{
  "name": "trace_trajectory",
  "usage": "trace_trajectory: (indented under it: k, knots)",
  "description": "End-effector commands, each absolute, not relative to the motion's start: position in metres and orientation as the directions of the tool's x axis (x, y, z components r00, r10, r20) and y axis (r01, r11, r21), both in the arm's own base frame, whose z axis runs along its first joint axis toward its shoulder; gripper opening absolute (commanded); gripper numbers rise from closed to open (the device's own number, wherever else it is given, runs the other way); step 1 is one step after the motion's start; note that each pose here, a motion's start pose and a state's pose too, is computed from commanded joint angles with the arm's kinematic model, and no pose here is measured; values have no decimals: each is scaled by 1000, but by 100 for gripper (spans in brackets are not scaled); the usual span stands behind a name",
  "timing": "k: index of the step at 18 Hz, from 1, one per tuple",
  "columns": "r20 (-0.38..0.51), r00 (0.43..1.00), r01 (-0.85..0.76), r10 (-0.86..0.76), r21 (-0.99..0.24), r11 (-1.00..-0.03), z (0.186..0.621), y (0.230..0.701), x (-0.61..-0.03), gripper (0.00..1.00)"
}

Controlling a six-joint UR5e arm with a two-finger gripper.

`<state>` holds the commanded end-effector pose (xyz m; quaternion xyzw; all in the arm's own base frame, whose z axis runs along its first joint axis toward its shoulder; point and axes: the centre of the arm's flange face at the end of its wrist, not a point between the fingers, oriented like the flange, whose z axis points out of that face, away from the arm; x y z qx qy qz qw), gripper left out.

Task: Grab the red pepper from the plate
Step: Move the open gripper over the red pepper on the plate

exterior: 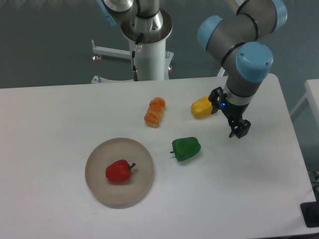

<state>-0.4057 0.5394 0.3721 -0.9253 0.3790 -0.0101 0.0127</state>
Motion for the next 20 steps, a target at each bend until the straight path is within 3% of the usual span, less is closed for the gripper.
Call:
trace_trajectory:
  k: [6, 10, 16, 20]
  knots:
    - [1, 708, -706, -706, -29, -708, 364, 564, -384, 100]
    - [-4, 772, -636, -636, -31, -771, 345, 622, -317, 100]
    - [-95, 796, -605, -598, -83, -792, 338, 681, -219, 100]
    - [-103, 755, -656, -648, -87, -750, 315, 704, -173, 100]
